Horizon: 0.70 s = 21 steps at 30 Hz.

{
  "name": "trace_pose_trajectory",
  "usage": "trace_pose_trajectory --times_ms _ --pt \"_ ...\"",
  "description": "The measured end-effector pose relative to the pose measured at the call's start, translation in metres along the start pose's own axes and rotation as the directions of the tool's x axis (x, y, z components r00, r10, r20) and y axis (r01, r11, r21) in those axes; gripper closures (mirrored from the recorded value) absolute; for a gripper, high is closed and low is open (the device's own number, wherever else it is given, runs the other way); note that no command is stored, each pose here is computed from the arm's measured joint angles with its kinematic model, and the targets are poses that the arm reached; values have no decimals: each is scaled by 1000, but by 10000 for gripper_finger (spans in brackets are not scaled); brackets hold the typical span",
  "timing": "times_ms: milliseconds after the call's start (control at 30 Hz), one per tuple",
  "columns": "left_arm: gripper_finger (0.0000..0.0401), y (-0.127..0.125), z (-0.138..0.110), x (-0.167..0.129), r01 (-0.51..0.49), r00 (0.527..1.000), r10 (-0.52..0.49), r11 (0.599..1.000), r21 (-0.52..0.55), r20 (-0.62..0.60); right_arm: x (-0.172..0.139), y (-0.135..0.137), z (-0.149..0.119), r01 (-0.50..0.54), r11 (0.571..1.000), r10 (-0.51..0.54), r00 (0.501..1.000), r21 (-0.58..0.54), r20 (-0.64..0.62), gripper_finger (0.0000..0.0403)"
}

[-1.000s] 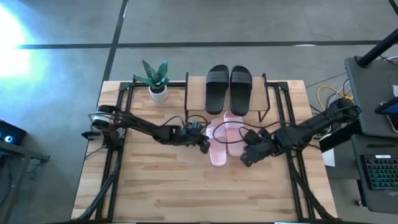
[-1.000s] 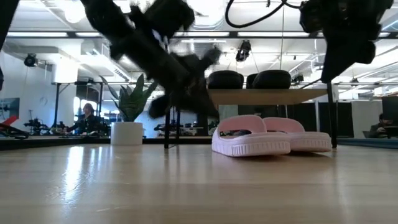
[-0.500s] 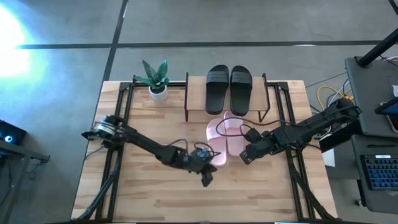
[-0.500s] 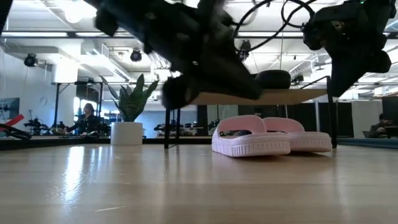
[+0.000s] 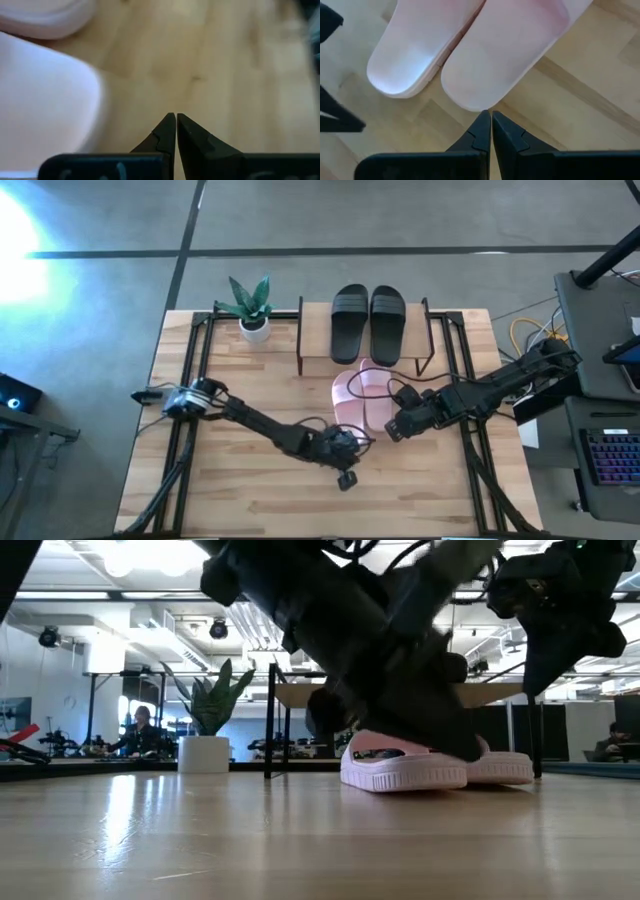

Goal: Pick and place slides into the shelf
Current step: Adjust the pair of pink slippers under the shelf

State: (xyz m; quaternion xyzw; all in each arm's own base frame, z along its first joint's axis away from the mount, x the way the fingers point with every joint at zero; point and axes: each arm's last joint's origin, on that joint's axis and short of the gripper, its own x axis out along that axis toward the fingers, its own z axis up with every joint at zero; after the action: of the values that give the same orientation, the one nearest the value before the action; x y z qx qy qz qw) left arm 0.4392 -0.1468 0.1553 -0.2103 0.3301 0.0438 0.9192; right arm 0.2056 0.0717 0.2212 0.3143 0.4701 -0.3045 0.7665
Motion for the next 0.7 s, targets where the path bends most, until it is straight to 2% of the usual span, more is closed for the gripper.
trace_pose_trajectory --times_ms 100,200,500,700 --pt "400 5 0 -1 -107 993 110 991 81 -36 0 0 0 6 1000 -6 1000 0 15 394" --pt "400 15 3 -1 -149 985 159 980 134 -65 0 0 1 7 1000 -7 1000 1 19 394" --pt "400 62 27 5 -235 967 248 955 179 -57 0 0 1 14 1000 -14 999 8 40 394" --pt "400 96 40 3 -339 930 357 925 173 -84 0 -1 1 15 1000 -15 999 2 40 394"
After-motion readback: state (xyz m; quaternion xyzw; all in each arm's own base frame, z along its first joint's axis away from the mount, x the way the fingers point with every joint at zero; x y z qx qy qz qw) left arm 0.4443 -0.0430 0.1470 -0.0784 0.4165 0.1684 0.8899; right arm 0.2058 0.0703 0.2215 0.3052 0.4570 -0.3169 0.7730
